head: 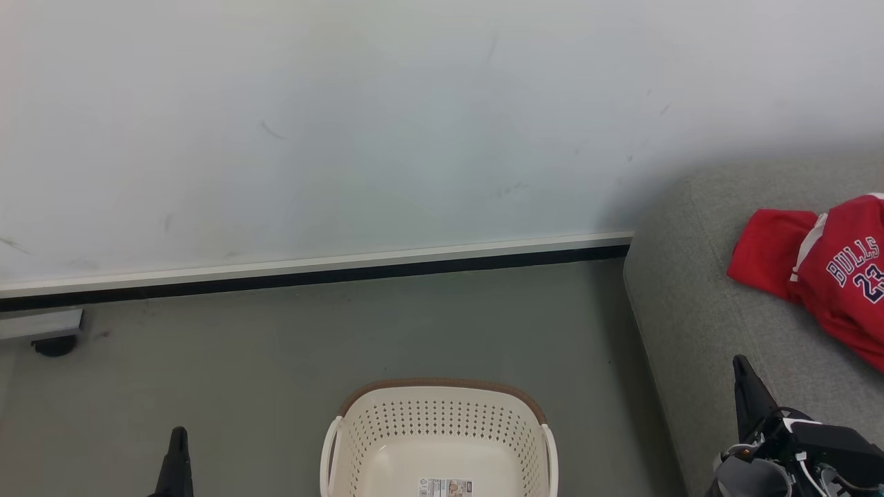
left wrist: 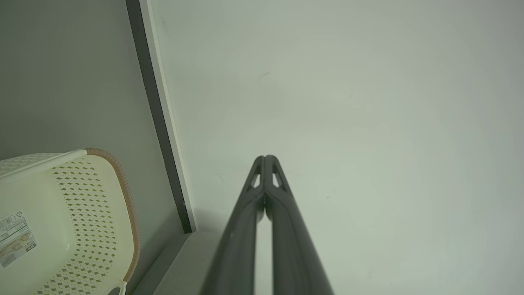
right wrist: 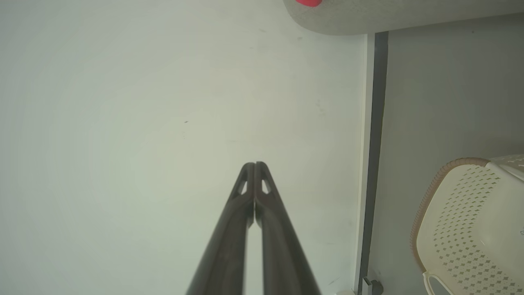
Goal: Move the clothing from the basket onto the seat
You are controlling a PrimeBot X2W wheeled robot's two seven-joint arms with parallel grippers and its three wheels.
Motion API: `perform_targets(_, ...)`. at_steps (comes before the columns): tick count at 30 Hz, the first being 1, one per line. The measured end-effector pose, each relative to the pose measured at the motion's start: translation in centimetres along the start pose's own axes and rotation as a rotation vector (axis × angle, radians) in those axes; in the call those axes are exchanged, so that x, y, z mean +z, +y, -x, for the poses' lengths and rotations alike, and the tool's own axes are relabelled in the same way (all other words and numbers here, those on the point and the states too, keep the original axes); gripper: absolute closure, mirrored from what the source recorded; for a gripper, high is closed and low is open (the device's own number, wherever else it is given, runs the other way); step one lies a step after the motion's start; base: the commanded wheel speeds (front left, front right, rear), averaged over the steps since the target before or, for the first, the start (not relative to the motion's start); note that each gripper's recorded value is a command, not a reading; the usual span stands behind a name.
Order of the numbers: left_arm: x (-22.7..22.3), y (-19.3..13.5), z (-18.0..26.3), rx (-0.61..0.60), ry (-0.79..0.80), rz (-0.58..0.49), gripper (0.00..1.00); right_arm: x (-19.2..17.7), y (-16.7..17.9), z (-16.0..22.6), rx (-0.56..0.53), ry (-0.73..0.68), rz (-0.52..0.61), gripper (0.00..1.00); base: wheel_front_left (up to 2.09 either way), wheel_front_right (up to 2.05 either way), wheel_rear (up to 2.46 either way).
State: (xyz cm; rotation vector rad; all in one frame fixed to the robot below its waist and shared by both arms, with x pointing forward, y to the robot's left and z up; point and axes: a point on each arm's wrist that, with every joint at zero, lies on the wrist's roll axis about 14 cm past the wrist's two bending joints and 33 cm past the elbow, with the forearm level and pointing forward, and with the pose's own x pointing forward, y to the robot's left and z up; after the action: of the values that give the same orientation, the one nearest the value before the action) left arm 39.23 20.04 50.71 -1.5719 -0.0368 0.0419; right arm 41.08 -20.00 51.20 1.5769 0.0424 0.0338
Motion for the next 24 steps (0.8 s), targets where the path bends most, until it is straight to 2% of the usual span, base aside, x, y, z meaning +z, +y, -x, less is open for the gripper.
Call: perform_targets(24,0.00,-0.01,0.00,0.000,0.000,0.000,1.00,-0.03,0.01,-0.01,0.000,0.001,0.001,1.00,0.00,0.00,0.00)
